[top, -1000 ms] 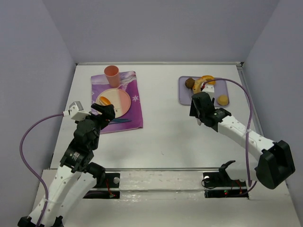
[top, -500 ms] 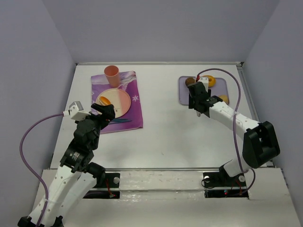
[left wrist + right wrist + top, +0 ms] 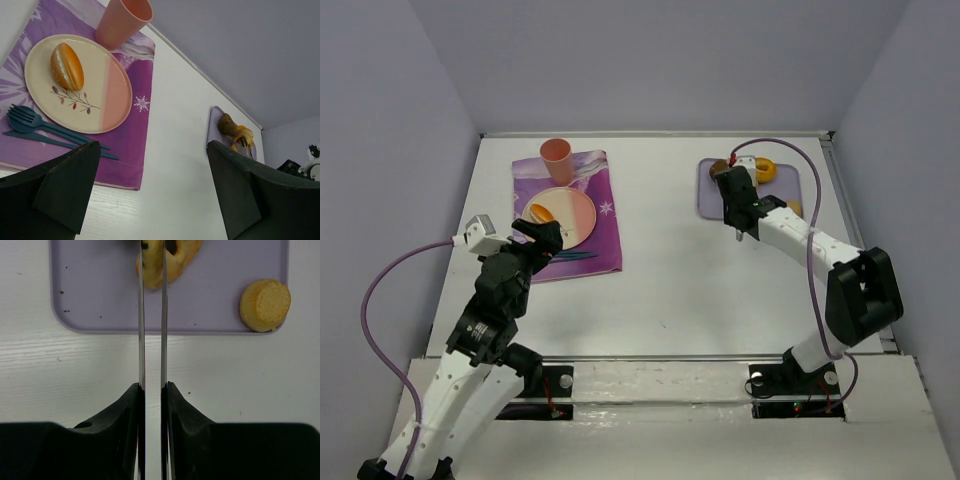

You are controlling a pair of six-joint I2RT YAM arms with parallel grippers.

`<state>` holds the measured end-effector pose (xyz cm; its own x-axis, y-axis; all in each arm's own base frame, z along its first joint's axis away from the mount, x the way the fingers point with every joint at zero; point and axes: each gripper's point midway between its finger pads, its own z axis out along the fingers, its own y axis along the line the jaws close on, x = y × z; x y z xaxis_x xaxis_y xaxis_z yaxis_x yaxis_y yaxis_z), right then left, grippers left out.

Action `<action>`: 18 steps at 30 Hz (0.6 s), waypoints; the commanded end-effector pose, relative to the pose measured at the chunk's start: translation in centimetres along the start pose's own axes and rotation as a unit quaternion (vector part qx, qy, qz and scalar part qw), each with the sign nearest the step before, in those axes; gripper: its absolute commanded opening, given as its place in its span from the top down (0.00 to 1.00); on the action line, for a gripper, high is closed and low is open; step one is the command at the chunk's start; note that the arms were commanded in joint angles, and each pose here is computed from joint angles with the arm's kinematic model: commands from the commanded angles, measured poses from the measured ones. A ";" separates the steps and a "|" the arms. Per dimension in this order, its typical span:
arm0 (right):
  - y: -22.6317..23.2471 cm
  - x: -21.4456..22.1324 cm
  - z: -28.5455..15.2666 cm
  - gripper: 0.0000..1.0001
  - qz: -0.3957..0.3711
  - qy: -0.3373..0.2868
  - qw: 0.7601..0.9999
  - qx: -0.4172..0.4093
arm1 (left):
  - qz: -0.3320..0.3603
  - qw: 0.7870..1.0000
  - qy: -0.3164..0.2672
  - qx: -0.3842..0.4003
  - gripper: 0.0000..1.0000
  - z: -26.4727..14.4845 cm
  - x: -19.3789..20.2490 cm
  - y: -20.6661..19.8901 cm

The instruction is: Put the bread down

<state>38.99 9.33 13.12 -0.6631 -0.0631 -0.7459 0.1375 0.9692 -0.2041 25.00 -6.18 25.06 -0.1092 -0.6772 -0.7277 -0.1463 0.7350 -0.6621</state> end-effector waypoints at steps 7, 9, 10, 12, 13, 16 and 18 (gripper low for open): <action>-2.3 -4.7 -8.5 0.91 0.073 -0.098 0.989 -0.083 | -0.007 1.000 -0.017 0.010 0.01 0.1 -0.6 -0.4; -1.3 -5.6 -11.4 0.91 0.067 -0.123 0.979 -0.150 | -0.007 1.000 -0.018 0.010 0.01 0.1 -0.7 -0.4; -1.0 -5.9 -12.2 0.91 0.054 -0.133 0.975 -0.170 | -0.007 1.000 -0.017 0.010 0.01 0.1 -0.6 -0.4; 0.8 -6.4 -14.2 0.91 0.033 -0.151 0.962 -0.226 | -0.007 1.000 -0.018 0.010 0.01 0.1 -0.7 -0.4; 2.9 -6.8 -16.1 0.91 0.010 -0.165 0.945 -0.282 | -0.007 1.000 -0.017 0.009 0.01 0.1 -0.6 -0.4; 7.5 -6.4 -18.9 0.90 -0.045 -0.177 0.920 -0.346 | -0.008 1.000 -0.017 0.009 0.01 0.0 -0.7 -0.4; 9.8 -7.0 -20.4 0.89 -0.077 -0.193 0.908 -0.364 | -0.009 1.000 -0.018 0.008 0.01 -0.1 -0.8 -0.3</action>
<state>31.29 16.74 26.66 -0.4169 -0.0463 -0.9078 -0.2917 0.9527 0.0854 24.95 -6.17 25.12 -0.1074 -0.6784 -0.7268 -0.1442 0.7339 -0.6638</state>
